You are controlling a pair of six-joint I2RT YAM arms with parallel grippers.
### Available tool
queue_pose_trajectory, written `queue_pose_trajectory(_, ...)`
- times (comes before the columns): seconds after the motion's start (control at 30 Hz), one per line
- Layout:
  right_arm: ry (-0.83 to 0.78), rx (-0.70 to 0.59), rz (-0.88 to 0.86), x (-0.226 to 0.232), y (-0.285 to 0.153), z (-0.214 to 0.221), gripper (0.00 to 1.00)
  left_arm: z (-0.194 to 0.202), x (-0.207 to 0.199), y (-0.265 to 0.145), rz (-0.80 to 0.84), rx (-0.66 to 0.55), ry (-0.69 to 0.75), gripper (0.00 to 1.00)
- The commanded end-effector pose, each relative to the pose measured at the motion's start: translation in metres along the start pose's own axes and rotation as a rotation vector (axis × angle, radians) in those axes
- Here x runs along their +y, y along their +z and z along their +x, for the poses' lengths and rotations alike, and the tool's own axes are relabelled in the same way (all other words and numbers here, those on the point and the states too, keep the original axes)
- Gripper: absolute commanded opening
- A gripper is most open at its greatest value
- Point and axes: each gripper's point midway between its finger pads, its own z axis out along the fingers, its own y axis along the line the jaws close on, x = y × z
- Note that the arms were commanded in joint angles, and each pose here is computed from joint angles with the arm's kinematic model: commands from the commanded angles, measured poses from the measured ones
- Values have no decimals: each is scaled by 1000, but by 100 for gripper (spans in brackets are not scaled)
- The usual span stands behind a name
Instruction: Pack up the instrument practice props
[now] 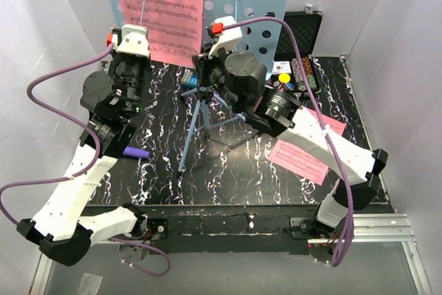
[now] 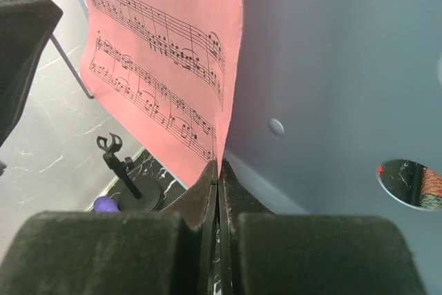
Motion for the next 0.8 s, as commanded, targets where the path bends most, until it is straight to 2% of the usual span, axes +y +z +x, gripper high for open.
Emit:
queue_pose_trajectory(0.0, 91, -113, -42, -3, -29, -51, 1, -19, 15, -9, -31, -52, -21, 0)
queue_pose_trajectory(0.43, 102, -134, -269, 8, -90, -77, 1, -14, 17, -11, -43, -40, -18, 0)
queue_pose_trajectory(0.77, 130, -225, -378, -22, -174, -91, 1, -14, 13, -11, -27, -51, -30, 0)
